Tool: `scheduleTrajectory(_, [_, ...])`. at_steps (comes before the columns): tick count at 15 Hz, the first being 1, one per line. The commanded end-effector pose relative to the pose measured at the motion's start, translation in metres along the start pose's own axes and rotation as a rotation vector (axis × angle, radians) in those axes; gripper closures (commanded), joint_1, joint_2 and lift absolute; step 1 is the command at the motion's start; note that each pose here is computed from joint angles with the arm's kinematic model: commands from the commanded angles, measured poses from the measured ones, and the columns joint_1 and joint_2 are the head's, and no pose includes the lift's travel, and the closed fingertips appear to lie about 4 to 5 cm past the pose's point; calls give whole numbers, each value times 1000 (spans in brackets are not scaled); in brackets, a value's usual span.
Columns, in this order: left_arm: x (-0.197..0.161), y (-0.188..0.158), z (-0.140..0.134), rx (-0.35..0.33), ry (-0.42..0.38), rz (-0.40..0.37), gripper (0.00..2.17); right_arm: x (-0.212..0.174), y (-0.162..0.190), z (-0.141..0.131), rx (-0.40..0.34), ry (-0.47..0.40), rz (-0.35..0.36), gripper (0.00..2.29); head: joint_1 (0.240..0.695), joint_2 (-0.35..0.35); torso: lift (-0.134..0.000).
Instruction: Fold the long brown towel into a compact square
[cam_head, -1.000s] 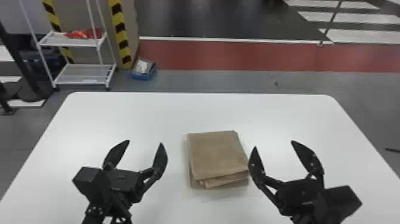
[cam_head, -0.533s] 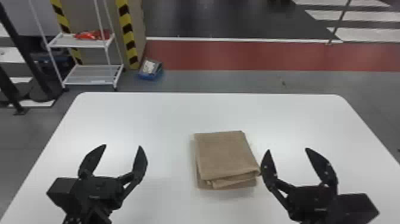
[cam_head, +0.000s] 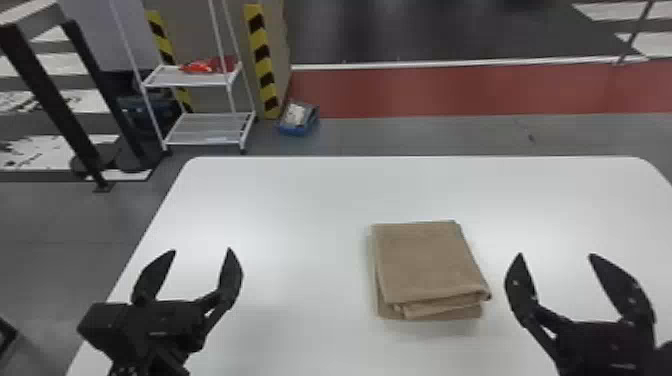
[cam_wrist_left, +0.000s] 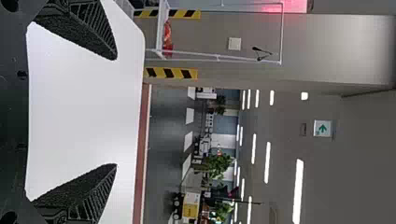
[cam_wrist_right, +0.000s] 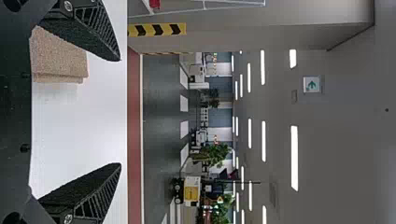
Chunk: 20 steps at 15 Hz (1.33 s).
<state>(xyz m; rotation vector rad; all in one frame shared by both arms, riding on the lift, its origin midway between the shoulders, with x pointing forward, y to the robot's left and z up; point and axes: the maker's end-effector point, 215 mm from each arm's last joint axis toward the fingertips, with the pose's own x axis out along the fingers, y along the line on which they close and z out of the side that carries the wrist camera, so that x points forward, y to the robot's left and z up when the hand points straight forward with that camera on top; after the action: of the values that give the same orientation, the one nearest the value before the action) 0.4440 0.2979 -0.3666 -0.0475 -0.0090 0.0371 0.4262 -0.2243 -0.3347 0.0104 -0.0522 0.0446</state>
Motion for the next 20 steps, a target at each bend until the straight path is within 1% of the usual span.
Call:
scheduleTrajectory(1, [0,0,4,-1,-9,3,49,-1,-2,-6,1,15,-5,76,695,95,-101])
scheduleTrajectory(4, [-1,3,4,-2,-7,23,49,-3,3,-11,5,30,4,76,695,96,-101])
scheduleTrajectory(7, [0,2,7,-5,-11,21,49,-4,1,-14,2,41,1,76,695,104,-101])
scheduleTrajectory(9, [-2,7,8,-26,-12,29,49,-4,0,-15,1,43,-1,76,695,101,-101])
scheduleTrajectory(20, [-5,6,14,-36,-20,33,49,-6,-2,-16,3,47,-4,87,695,102,-101])
